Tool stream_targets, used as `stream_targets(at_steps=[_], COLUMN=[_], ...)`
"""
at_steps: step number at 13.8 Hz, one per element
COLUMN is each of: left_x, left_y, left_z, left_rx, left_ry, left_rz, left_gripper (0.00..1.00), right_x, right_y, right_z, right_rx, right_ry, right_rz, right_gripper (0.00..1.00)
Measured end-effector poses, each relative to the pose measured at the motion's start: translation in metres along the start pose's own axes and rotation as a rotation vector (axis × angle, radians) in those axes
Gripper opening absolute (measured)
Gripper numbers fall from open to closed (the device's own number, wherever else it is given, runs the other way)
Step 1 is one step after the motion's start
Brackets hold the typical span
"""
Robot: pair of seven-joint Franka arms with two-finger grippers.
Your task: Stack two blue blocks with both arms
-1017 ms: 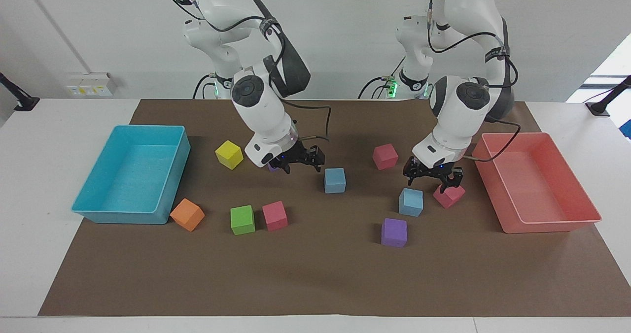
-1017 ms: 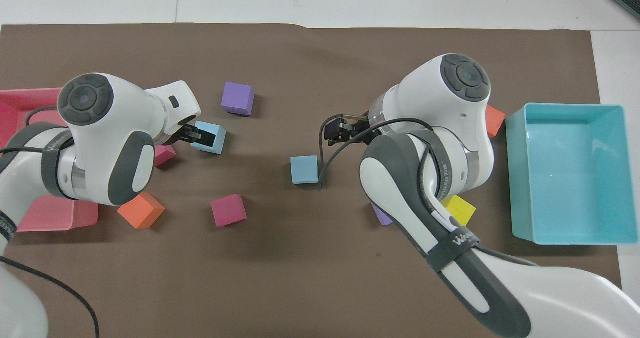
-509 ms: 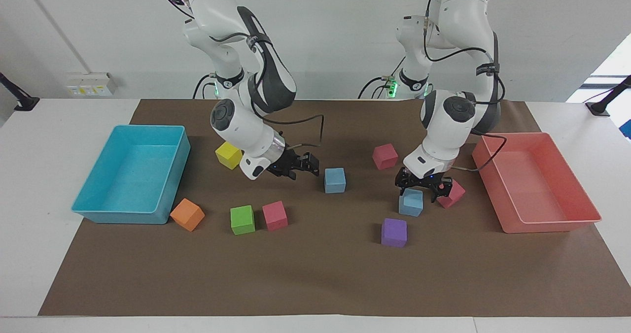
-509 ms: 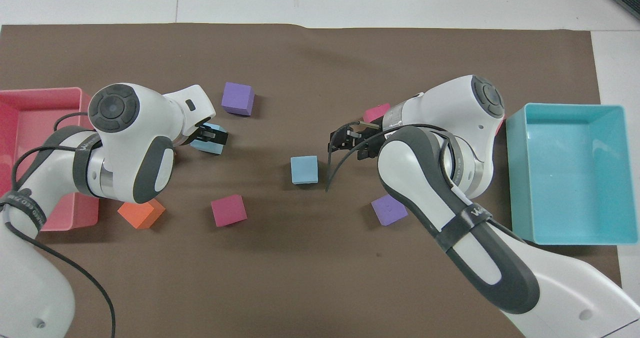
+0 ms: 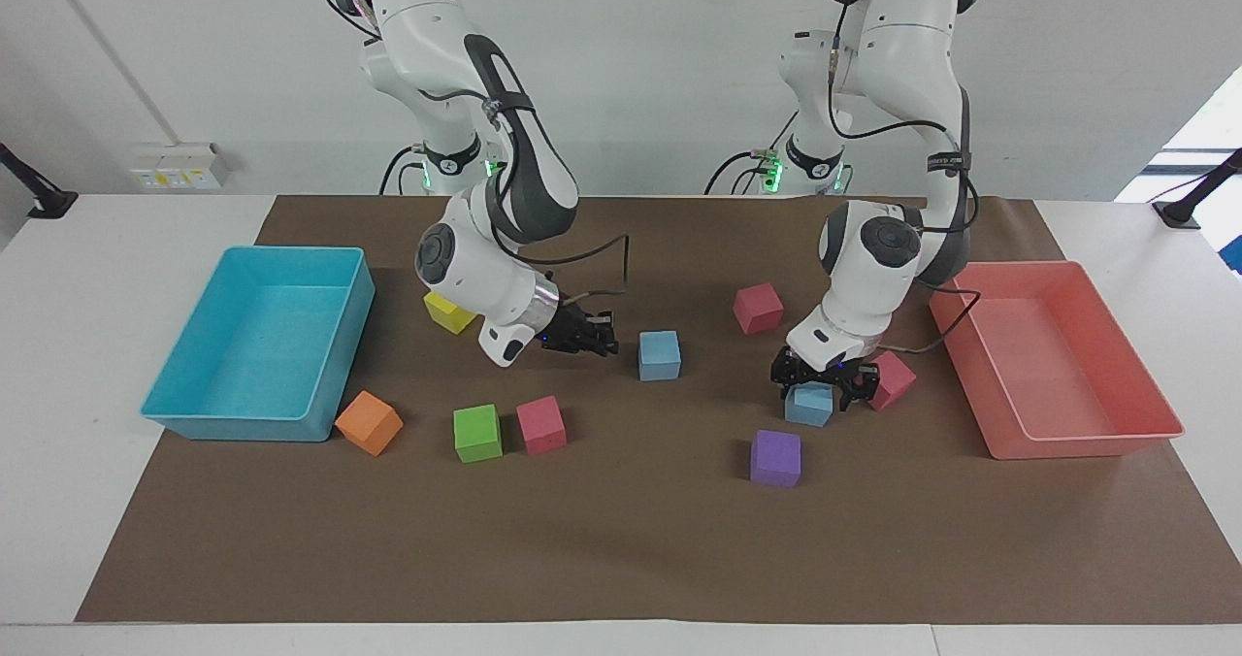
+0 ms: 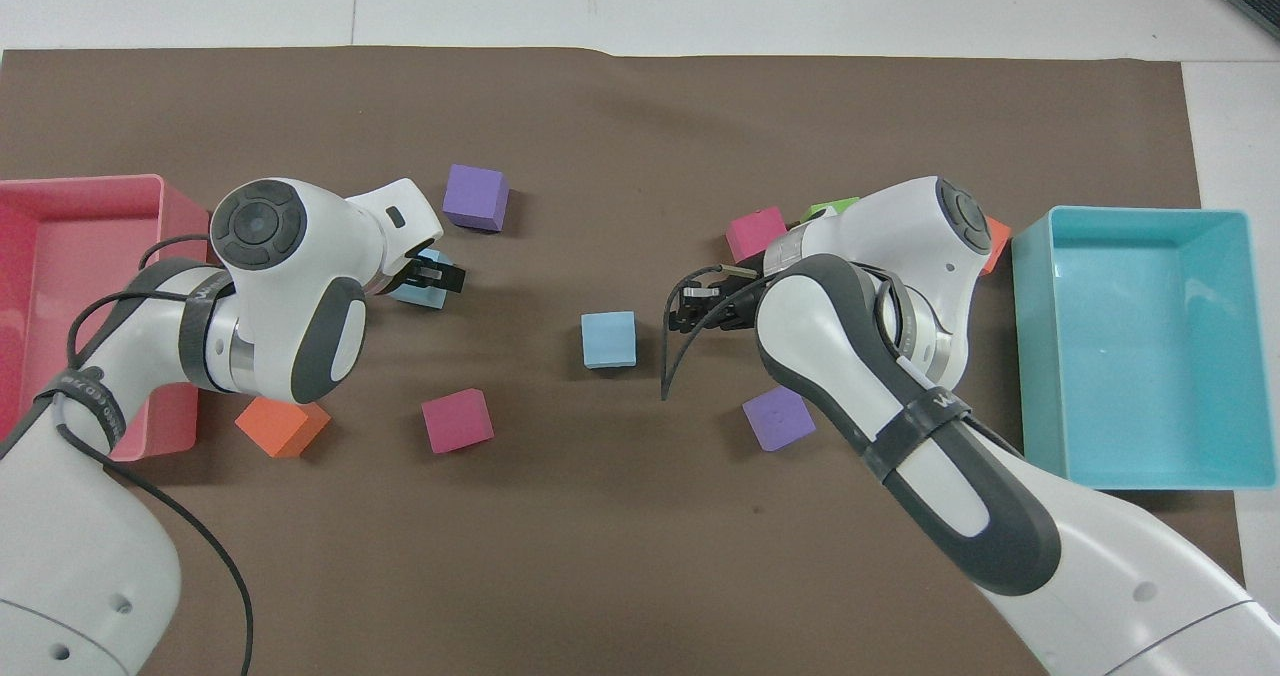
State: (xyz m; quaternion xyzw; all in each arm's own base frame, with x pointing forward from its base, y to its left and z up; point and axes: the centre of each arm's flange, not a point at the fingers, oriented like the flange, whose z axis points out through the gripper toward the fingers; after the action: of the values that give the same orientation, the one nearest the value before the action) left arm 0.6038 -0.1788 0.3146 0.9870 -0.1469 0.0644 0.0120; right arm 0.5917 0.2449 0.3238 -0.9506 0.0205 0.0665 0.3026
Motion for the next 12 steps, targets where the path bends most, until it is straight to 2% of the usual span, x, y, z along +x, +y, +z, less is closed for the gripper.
stream_targets(at_steps=[1, 5, 9, 10, 12], left_x=[-0.001, -0.003, -0.003, -0.003, -0.003], left_y=[0.0, -0.001, -0.001, -0.001, -0.001], left_z=[0.001, 0.003, 0.004, 0.004, 0.004], left_rx=[0.0, 0.0, 0.001, 0.001, 0.001], left_ry=[-0.002, -0.008, -0.009, -0.01, -0.01], left_rz=[-0.001, -0.004, -0.008, -0.009, -0.009], left_gripper=[1.0, 1.0, 0.97, 0.94, 0.72], right_x=[0.001, 0.006, 0.008, 0.007, 0.007], right_y=[0.004, 0.037, 0.042, 0.04, 0.039], right_z=[0.004, 0.025, 0.036, 0.037, 0.038], right_rx=[0.024, 0.12, 0.186, 0.19, 0.189], right_ry=[-0.004, -0.012, -0.006, -0.006, -0.001], right_rz=[-0.023, -0.112, -0.102, -0.101, -0.102], right_gripper=[0.01, 0.01, 0.01, 0.01, 0.01])
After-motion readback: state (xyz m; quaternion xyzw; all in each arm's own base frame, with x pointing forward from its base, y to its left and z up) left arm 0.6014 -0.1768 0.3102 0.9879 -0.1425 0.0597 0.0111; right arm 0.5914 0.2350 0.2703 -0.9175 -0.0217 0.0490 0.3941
